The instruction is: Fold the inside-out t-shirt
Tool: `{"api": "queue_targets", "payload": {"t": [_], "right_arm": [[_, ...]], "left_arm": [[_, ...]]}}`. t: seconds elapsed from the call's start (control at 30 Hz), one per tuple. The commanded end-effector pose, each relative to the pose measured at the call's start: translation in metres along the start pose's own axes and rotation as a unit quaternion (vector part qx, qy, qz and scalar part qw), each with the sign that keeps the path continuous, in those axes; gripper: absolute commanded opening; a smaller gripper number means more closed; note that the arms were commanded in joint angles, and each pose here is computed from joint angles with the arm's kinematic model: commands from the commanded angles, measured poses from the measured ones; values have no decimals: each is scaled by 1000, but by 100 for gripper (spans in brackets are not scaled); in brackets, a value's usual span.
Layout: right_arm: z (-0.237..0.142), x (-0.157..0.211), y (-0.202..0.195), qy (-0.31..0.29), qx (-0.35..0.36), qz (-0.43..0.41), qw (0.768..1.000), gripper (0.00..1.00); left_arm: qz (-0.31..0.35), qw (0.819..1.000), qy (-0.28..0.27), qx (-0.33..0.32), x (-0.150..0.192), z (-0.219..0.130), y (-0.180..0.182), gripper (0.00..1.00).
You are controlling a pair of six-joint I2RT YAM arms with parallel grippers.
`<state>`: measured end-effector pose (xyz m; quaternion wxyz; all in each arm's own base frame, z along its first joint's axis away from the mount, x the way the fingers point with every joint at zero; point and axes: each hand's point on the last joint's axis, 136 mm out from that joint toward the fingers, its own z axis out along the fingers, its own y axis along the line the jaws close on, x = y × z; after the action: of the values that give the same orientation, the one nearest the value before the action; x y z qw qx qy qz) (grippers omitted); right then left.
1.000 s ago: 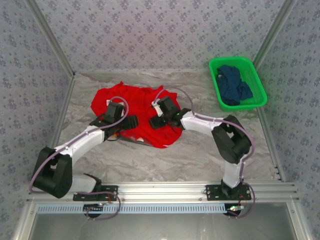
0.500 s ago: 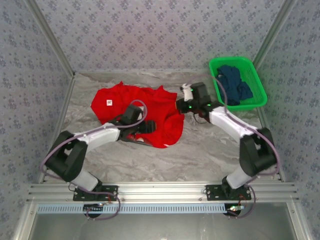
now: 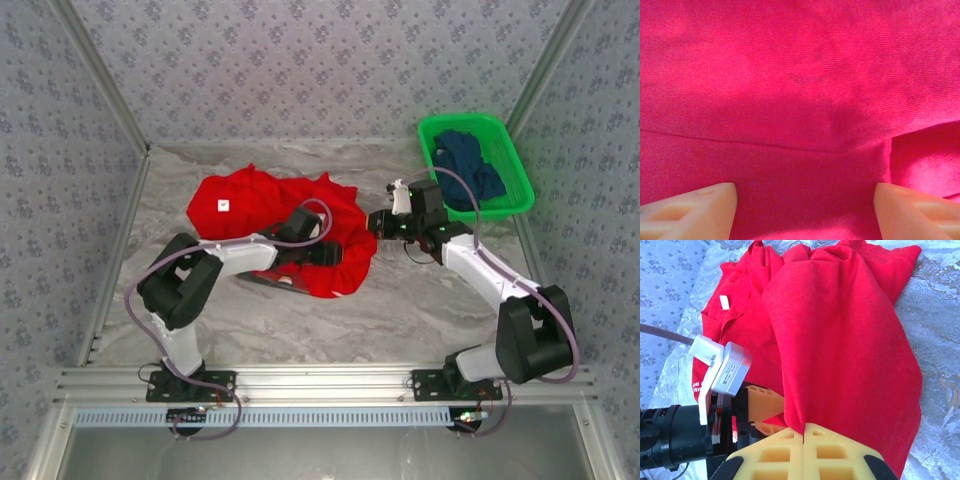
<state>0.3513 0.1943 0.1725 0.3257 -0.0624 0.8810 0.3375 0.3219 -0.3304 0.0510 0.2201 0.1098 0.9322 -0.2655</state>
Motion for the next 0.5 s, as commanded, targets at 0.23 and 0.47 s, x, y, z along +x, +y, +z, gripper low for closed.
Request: {"api": "queue_targets", "payload": {"t": [0.23, 0.47], "right_arm": [[-1, 4, 1, 12, -7, 1, 1000, 0], [1, 8, -2, 16, -5, 7, 1000, 0]], "left_arm": [[110, 990, -33, -78, -24, 0, -4, 79], [140, 986, -32, -88, -39, 26, -7, 60]]}}
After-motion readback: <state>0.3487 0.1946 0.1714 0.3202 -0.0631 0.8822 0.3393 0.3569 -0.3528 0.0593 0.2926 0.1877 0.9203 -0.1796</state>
